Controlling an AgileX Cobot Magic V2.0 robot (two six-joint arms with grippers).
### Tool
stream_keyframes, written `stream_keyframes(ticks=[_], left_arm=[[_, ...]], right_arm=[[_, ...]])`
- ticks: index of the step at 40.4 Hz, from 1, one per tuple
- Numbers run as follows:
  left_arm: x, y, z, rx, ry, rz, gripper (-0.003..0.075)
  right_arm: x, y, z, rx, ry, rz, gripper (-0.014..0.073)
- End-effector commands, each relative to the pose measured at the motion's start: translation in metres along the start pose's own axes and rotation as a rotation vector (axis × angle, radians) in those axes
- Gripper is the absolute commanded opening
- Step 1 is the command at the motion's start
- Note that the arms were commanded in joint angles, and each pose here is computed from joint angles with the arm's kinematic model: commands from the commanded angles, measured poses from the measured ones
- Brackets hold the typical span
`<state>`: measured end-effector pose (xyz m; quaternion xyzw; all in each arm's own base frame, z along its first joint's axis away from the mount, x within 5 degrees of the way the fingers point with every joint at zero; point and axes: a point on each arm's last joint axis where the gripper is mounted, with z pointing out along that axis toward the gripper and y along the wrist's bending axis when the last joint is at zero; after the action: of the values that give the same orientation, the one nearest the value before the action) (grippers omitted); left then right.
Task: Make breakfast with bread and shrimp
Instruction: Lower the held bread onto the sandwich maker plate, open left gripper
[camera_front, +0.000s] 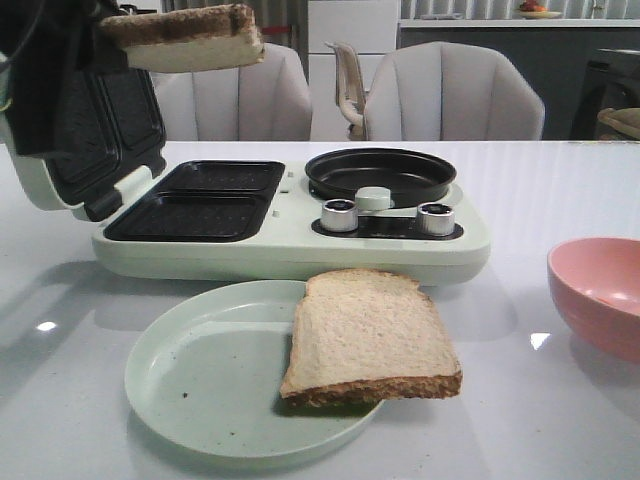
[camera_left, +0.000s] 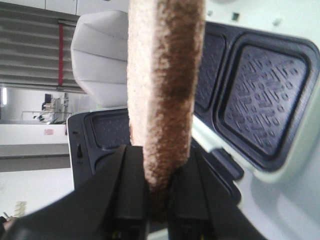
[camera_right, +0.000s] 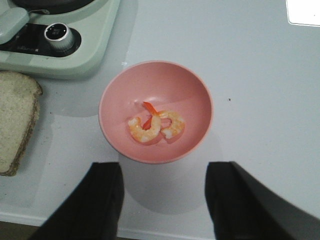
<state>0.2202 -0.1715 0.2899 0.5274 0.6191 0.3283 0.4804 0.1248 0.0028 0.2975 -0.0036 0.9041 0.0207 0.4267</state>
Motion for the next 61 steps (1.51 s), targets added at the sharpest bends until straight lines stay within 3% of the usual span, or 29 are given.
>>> stream_keyframes(ticks=[1,15,29,48,53,61], left_arm=[[-0.003,0.029,0.013,-0.056,-0.044,-0.035,0.01],[0.005,0.042,0.092,-0.003,0.012,-0.075,0.01],[0.015,0.03,0.175,0.033,0.092,-0.088,0.01],[0.016,0.008,0.21,0.072,0.114,-0.069,0.0108],[0.016,0.008,0.21,0.072,0.114,-0.067,0.0192],[0.019,0.01,0.21,0.05,0.15,-0.06,0.0404]], right_arm=[[-0.014,-0.001,-0.004,0.008,-0.09,0.0,0.0484],[-0.014,-0.001,-0.004,0.008,-0.09,0.0,0.0484],[-0.014,-0.001,-0.004,0.008,-0.09,0.0,0.0484],[-0.014,-0.001,-0.004,0.008,-0.09,0.0,0.0484],[-0.014,-0.001,-0.004,0.008,-0.09,0.0,0.0484],[-0.014,-0.001,-0.004,0.008,-0.09,0.0,0.0484]])
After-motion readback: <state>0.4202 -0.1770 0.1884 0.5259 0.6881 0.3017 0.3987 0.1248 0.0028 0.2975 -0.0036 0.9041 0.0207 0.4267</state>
